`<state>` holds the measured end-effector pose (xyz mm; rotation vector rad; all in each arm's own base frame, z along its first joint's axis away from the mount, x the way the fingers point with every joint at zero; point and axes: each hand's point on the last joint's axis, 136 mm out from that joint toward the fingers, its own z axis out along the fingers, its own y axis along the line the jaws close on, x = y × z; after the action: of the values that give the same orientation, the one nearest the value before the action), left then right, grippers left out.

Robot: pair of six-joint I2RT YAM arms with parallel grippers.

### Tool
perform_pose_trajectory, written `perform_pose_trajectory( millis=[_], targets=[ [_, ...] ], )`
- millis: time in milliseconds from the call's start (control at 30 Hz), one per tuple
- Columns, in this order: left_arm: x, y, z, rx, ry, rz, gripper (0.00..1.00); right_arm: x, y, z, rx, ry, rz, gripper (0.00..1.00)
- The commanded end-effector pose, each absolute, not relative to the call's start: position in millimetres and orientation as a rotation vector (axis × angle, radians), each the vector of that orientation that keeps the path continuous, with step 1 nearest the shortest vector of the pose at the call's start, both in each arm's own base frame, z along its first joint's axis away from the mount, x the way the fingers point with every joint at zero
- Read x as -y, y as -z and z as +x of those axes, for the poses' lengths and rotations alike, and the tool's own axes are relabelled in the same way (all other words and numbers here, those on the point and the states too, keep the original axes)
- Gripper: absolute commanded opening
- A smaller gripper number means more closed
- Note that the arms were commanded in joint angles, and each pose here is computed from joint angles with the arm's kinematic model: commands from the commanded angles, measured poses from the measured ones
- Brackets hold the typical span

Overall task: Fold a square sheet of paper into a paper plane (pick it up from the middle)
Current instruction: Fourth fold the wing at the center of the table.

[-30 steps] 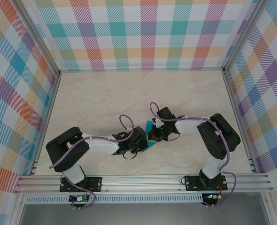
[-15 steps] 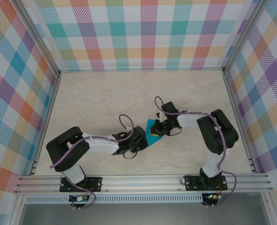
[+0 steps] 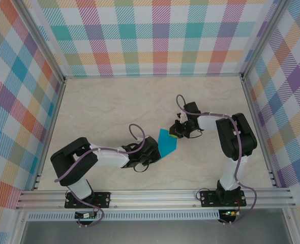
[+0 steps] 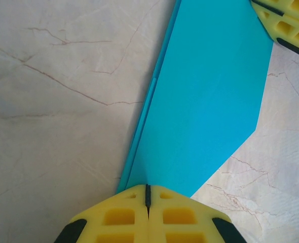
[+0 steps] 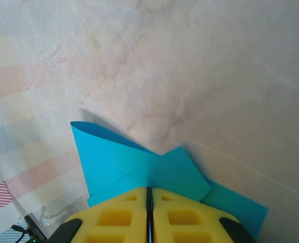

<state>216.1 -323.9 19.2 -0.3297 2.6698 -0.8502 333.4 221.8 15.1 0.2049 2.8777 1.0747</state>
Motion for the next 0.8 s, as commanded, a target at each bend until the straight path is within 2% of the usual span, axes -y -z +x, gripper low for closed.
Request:
perform_pose_trajectory(
  millis=[0,267,433,600,700,767],
  targets=[
    [297.6,19.6,187.2,-2.826,0.672,-0.311,0.00,-197.9,-6.6,359.6,-2.829,-0.969,0.243,0.11],
    [297.7,20.3,183.8,-2.830,0.670,-0.301,0.00,-187.2,-20.3,379.4,-2.783,-0.974,0.246,0.14],
    [295.3,21.3,181.4,-2.826,0.672,-0.316,0.00,-192.7,-37.1,377.4,-2.772,-1.026,0.187,0.18],
    [302.8,11.7,181.1,-2.804,0.731,-0.325,0.00,-197.1,-75.9,359.8,-2.706,-1.114,0.150,0.33],
    [312.9,4.1,181.6,-2.783,0.803,-0.340,0.00,-193.5,-86.7,344.2,-2.700,-1.116,0.180,0.50],
    [320.4,-0.4,182.0,-2.770,0.848,-0.348,0.00,-190.7,-88.1,330.8,-2.711,-1.107,0.198,0.57]
  ],
)
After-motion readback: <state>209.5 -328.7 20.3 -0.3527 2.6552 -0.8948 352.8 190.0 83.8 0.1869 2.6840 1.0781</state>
